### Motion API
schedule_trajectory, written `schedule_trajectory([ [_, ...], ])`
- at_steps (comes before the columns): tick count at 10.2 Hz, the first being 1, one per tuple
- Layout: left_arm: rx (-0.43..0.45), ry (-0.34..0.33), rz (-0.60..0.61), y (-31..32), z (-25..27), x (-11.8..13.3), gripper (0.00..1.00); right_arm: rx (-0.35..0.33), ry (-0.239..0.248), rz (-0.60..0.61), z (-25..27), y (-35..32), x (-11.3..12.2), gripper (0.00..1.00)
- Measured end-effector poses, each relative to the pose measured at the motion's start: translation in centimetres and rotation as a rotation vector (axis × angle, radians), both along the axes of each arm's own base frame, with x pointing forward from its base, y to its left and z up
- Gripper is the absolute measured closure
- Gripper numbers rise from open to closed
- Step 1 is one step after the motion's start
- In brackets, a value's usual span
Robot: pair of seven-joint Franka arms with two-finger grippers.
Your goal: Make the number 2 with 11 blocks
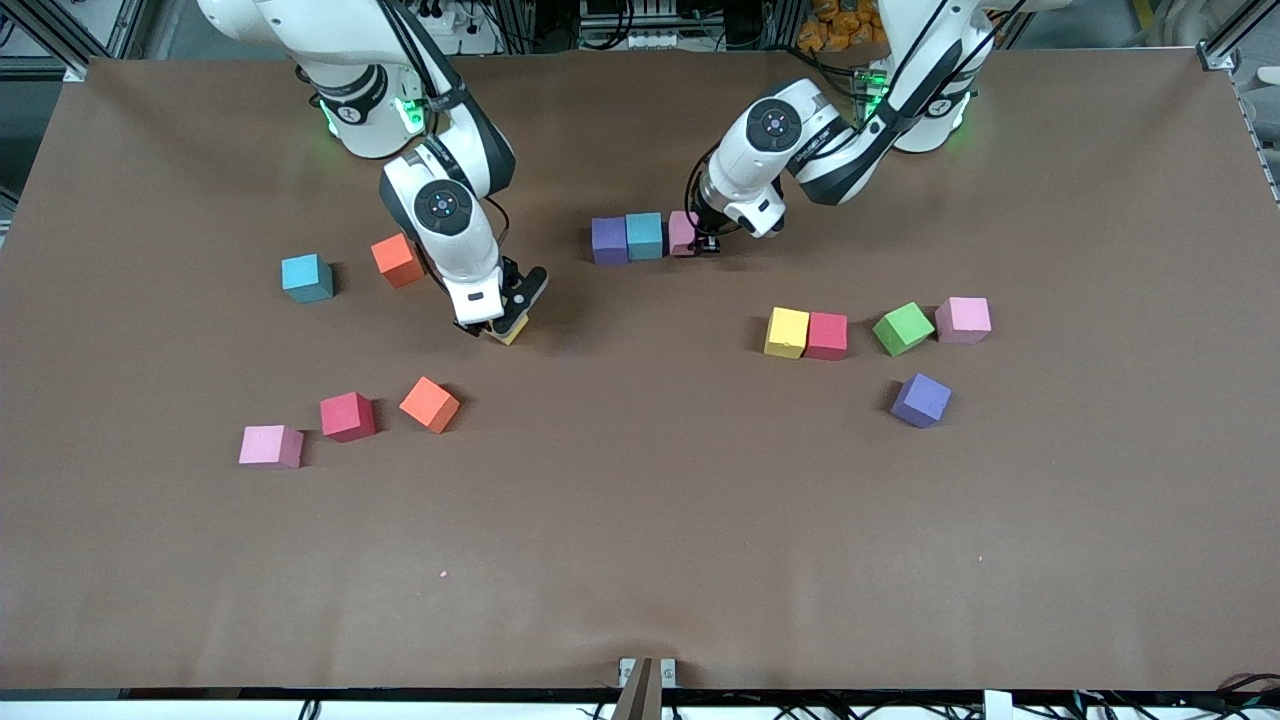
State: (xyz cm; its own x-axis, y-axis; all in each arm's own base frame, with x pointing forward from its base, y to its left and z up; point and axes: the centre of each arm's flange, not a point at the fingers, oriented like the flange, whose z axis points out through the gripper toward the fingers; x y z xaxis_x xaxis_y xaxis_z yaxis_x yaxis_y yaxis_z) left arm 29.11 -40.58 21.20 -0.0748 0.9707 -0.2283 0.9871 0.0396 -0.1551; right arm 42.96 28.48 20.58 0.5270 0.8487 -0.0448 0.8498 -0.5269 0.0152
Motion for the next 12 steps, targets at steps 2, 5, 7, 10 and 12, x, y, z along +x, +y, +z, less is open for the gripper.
schedule_trajectory([
  [2, 0.012, -0.019, -0.029, 0.3, -0.4, 0.2, 0.44, 0.003, -0.002, -0.002, 1.3, 0.9, 1.0, 0.45],
  [5, 0.022, -0.019, -0.048, 0.1, -1.0, 0.0, 0.44, 0.04, 0.018, -0.058, 3.2, 2.7, 1.9, 0.45],
  [7, 0.024, -0.02, -0.057, -0.4, -1.3, -0.4, 0.44, 0.045, 0.03, -0.07, 3.7, 3.3, 2.1, 0.45],
  [10, 0.016, -0.026, -0.052, -0.8, -1.0, 0.0, 0.44, 0.044, 0.032, -0.072, 3.9, 3.5, 2.1, 0.45],
  [12, 0.015, -0.021, -0.049, -0.9, -1.1, 0.0, 0.44, 0.047, 0.029, -0.075, 4.1, 3.6, 2.2, 0.45],
])
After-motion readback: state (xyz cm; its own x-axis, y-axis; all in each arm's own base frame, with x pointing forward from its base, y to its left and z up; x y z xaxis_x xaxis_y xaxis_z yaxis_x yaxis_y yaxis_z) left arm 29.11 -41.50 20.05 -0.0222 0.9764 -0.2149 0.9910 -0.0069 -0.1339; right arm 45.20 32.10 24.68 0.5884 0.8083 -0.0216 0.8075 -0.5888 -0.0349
